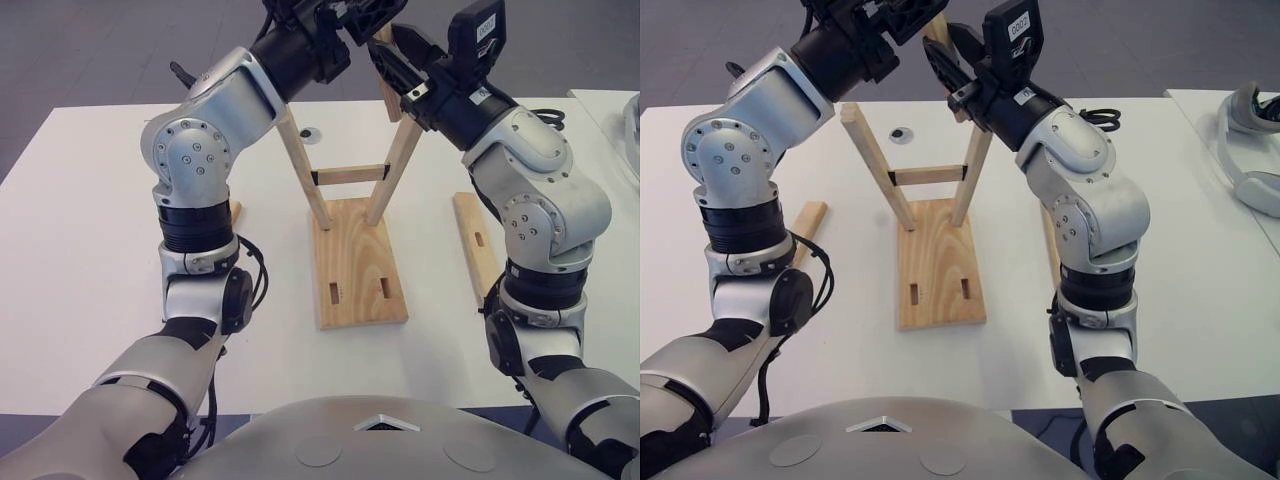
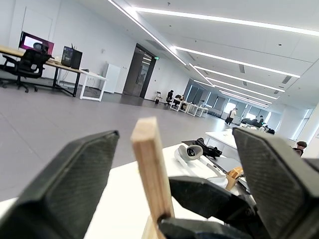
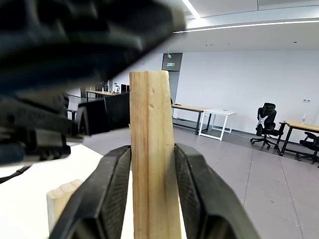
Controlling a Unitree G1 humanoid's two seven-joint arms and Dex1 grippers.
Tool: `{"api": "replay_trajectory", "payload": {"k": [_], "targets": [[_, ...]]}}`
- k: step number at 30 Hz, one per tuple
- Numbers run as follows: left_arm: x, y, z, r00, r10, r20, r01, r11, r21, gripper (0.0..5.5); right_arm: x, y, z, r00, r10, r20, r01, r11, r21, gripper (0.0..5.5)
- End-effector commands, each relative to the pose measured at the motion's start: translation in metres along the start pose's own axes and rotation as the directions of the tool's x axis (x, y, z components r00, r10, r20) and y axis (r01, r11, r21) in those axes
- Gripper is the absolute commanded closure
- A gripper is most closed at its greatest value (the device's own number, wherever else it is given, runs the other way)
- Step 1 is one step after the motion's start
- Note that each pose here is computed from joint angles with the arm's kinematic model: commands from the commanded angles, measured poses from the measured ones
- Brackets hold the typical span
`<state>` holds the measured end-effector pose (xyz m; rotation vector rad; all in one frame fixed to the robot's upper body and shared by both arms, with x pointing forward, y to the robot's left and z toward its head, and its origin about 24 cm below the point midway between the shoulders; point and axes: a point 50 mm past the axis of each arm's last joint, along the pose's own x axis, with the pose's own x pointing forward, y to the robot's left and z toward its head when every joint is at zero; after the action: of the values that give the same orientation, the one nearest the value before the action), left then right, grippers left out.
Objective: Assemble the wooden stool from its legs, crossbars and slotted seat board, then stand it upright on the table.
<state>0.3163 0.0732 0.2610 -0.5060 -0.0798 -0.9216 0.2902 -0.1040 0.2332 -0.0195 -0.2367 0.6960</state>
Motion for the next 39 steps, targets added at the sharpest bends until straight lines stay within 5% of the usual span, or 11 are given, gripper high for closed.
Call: {"api": "replay_trajectory", "payload": {"k": [1, 21, 31, 39], "targets": [[-0.003, 0.001, -0.01, 0.999, 0.012, -0.053, -0.013, 1.0, -0.016, 1.97, -0.002, 0.002, -0.006, 1.0, -0.001, -0.029, 0.001, 1.0, 0.006, 4.17], [-0.006, 0.005, -0.024, 0.993, 0.034, -0.112, -0.04, 0.998, -0.048, 5.06, -0.005, 0.009, -0.018, 0.998, 0.013, -0.064, -0.011, 1.0, 0.027, 4.17], [-0.012, 0.009, -0.03, 0.983, 0.043, -0.177, -0.046, 0.999, -0.008, 5.1, -0.004, 0.002, -0.01, 0.998, -0.054, -0.019, 0.055, 0.997, 0.06, 4.17], [-0.011, 0.019, -0.018, 0.988, 0.102, -0.115, -0.1, 0.995, 0.024, 5.1, -0.004, 0.0, -0.009, 0.997, -0.074, 0.002, 0.073, 0.993, 0.094, 2.61]]}}
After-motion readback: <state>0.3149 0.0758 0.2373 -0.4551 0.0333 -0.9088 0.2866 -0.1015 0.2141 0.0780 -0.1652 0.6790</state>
